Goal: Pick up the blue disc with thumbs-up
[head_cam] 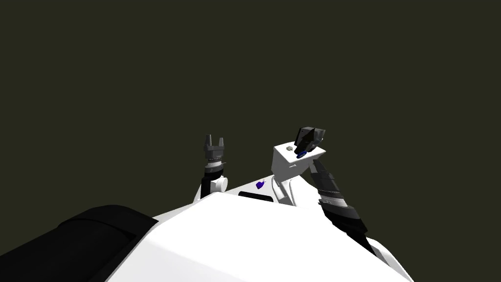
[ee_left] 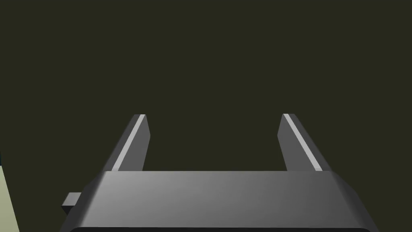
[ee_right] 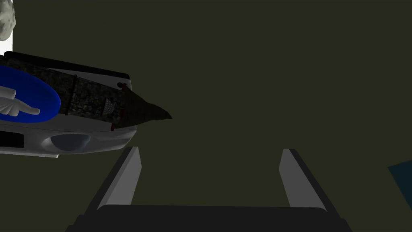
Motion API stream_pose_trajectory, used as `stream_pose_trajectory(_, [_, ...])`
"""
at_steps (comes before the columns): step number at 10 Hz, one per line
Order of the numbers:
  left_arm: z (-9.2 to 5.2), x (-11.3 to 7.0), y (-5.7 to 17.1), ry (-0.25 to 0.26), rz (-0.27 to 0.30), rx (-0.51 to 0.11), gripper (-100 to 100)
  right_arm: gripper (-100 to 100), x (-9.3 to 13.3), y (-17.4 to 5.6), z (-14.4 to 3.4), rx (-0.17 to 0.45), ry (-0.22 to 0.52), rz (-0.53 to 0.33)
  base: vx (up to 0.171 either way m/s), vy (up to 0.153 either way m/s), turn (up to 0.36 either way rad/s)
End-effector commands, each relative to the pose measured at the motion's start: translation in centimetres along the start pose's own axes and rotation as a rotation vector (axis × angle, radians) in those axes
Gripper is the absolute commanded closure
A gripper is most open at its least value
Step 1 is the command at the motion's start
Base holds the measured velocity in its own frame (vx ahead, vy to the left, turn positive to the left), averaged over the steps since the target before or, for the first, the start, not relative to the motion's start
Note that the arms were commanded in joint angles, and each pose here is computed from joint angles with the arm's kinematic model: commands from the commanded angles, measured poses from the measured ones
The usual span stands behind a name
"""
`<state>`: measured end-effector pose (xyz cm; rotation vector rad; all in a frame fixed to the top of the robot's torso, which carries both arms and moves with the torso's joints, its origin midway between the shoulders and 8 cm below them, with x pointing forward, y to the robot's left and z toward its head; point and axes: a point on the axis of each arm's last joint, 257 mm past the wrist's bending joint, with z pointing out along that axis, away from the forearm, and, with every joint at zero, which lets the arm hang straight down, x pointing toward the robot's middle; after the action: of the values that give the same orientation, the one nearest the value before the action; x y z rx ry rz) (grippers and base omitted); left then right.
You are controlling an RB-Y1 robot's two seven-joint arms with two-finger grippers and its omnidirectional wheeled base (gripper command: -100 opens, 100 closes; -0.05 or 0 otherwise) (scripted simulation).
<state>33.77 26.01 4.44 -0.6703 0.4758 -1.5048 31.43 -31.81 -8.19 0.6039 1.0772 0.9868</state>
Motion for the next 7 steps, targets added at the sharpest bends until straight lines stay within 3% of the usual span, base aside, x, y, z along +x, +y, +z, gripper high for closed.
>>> stream_pose_trajectory(1, [0.0,0.0,0.0,0.000,0.000,0.000,0,-100,-0.6,-1.5,-1.5,0.058,0.031,-0.078,-0.012,-0.006,0.404])
stream_pose_trajectory(4, [0.0,0.0,0.0,0.000,0.000,0.000,0,-100,-1.2,-3.3,-3.7,0.127,0.066,-0.149,-0.016,-0.009,0.343])
stream_pose_trajectory(7, [0.0,0.0,0.0,0.000,0.000,0.000,0,-100,-2.6,-6.5,-7.6,0.248,0.141,-0.291,-0.022,-0.009,0.395])
